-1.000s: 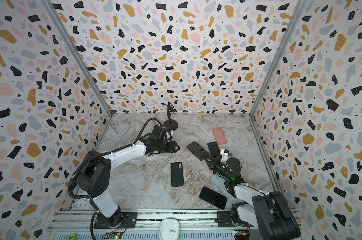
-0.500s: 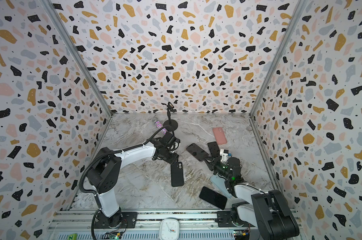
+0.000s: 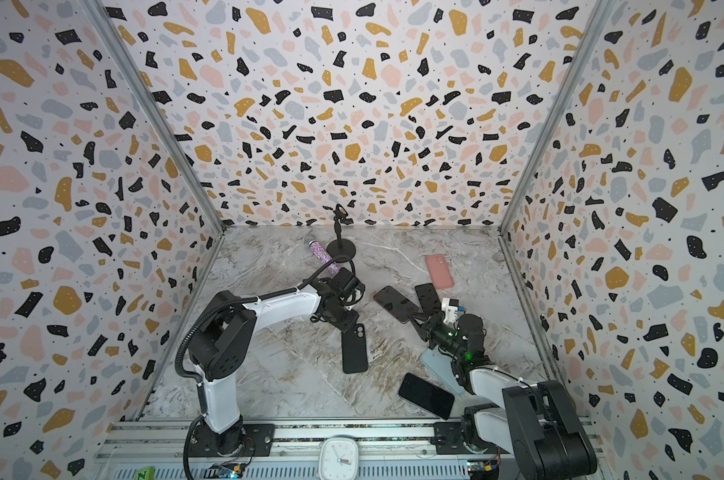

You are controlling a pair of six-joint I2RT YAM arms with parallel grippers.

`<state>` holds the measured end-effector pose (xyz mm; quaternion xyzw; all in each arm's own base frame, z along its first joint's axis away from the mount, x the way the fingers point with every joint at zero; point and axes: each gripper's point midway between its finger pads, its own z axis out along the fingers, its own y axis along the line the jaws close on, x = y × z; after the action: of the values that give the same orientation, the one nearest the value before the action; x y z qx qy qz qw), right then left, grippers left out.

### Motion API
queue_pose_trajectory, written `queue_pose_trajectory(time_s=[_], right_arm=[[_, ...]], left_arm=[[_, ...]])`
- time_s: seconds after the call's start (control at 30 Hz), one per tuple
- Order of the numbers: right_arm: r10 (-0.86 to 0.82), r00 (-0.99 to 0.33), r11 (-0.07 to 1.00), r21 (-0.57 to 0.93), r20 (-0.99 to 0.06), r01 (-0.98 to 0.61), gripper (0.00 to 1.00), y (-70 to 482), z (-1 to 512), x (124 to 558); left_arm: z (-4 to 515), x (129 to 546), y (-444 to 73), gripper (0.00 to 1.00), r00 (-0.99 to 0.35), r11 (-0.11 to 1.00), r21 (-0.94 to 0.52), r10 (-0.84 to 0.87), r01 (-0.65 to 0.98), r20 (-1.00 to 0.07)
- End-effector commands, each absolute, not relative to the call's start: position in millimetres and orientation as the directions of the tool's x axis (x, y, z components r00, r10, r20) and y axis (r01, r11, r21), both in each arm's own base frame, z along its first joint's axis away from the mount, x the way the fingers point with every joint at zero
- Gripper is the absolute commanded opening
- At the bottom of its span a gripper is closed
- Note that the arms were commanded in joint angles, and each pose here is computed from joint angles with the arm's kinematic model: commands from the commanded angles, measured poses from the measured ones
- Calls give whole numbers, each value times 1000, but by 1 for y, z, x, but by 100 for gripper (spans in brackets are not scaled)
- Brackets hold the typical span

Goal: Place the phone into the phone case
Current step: 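Lower the left gripper onto the black phone case and grip its edge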

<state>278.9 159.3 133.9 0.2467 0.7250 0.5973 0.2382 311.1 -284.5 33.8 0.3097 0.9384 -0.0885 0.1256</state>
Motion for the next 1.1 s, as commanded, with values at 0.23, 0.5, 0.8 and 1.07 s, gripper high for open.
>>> queue_pose_trajectory(time_s=[0.23,0.5,0.8,1.07], right_arm=[[617,-776,163,986,-131,-37,0,162,160,283],[618,-774,170,985,-139,-41,0,159,161,283],[604,-779,197,979,-164,-54,0,160,164,283],[562,-807,223,973,-183,-66,0,165,163,280]], left_arm=[[31,316,-297,39,-770,793,-70,561,605,-304],[27,311,-287,26,-773,797,-49,565,602,-289],[29,311,-266,18,-798,830,-25,527,557,-292],[30,311,-247,14,-845,882,-41,436,470,-309]])
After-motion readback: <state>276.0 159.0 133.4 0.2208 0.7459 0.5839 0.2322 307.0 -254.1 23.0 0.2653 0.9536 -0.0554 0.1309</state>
